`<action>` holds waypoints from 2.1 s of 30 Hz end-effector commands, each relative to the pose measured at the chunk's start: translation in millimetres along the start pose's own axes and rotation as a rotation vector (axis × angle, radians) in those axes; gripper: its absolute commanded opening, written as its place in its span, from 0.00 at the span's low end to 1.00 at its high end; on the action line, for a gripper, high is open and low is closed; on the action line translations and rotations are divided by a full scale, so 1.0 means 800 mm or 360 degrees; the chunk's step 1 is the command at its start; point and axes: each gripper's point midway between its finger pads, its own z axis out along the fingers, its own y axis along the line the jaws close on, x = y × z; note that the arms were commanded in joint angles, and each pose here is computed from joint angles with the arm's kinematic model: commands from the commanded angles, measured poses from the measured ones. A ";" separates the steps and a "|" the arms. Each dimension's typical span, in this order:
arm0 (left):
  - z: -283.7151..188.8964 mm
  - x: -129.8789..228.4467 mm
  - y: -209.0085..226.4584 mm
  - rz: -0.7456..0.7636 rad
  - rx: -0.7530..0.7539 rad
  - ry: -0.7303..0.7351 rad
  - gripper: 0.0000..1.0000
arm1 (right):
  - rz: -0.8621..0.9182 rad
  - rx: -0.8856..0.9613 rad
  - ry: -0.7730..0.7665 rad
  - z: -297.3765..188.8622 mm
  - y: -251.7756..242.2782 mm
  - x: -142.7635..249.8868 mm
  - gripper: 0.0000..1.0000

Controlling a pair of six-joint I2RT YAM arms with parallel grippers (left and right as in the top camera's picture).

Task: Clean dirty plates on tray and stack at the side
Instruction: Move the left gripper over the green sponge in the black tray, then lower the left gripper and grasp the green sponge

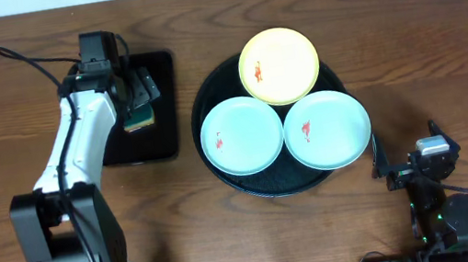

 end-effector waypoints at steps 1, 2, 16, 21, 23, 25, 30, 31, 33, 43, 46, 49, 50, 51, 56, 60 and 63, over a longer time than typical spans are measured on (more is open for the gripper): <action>-0.008 -0.026 -0.003 -0.0052 0.0017 -0.0110 0.97 | -0.0014 0.0010 0.0008 0.000 -0.002 0.002 0.99; -0.008 -0.028 -0.003 -0.0053 0.0021 -0.0121 0.97 | -0.0015 0.0011 0.0008 0.000 -0.002 0.002 0.99; 0.036 -0.019 0.050 -0.0347 -0.0371 -0.0153 0.97 | -0.0015 0.0010 0.0008 0.000 -0.002 0.002 0.99; 0.050 -0.013 0.052 -0.0370 -0.0387 -0.0124 0.97 | -0.0015 0.0010 0.0008 0.000 -0.002 0.002 0.99; 0.055 -0.012 0.052 -0.0369 -0.0391 -0.0116 0.97 | -0.0014 0.0011 0.0008 0.000 -0.002 0.002 0.99; 0.058 -0.011 0.052 -0.0368 -0.0391 -0.0116 0.97 | -0.0015 0.0010 0.0008 0.000 -0.002 0.002 0.99; 0.059 -0.016 0.050 -0.0374 -0.0377 -0.0143 0.97 | -0.0015 0.0011 0.0008 0.000 -0.002 0.002 0.99; 0.059 -0.018 0.050 -0.0375 -0.0374 -0.0149 0.97 | -0.0015 0.0011 0.0008 0.000 -0.002 0.002 0.99; 0.060 -0.019 0.049 -0.0376 -0.0370 -0.0157 0.97 | -0.0014 0.0011 0.0008 0.000 -0.002 0.002 0.99; 0.060 -0.026 0.047 -0.0384 -0.0353 -0.0191 0.97 | -0.0015 0.0011 0.0008 0.000 -0.002 0.002 0.99; 0.063 -0.025 0.047 -0.0383 -0.0354 -0.0190 0.97 | -0.0015 0.0011 0.0008 0.000 -0.002 0.002 0.99; 0.068 -0.024 0.046 -0.0384 -0.0353 -0.0185 0.97 | -0.0015 0.0010 0.0008 0.000 -0.002 0.002 0.99; 0.076 -0.022 0.040 -0.0381 -0.0316 -0.0163 0.97 | -0.0015 0.0010 0.0008 0.000 -0.002 0.002 0.99; 0.081 -0.020 0.037 -0.0381 -0.0290 -0.0146 0.97 | -0.0014 0.0010 0.0008 0.000 -0.002 0.002 0.99; 0.103 -0.005 0.023 -0.0374 -0.0194 -0.0049 0.97 | -0.0014 0.0010 0.0008 0.000 -0.002 0.002 0.99; 0.107 0.000 0.015 -0.0329 -0.0139 -0.0008 0.97 | -0.0014 0.0010 0.0008 0.000 -0.002 0.002 0.99; 0.107 0.004 0.004 -0.0242 -0.0062 0.0032 0.97 | -0.0014 0.0011 0.0008 0.000 -0.002 0.002 0.99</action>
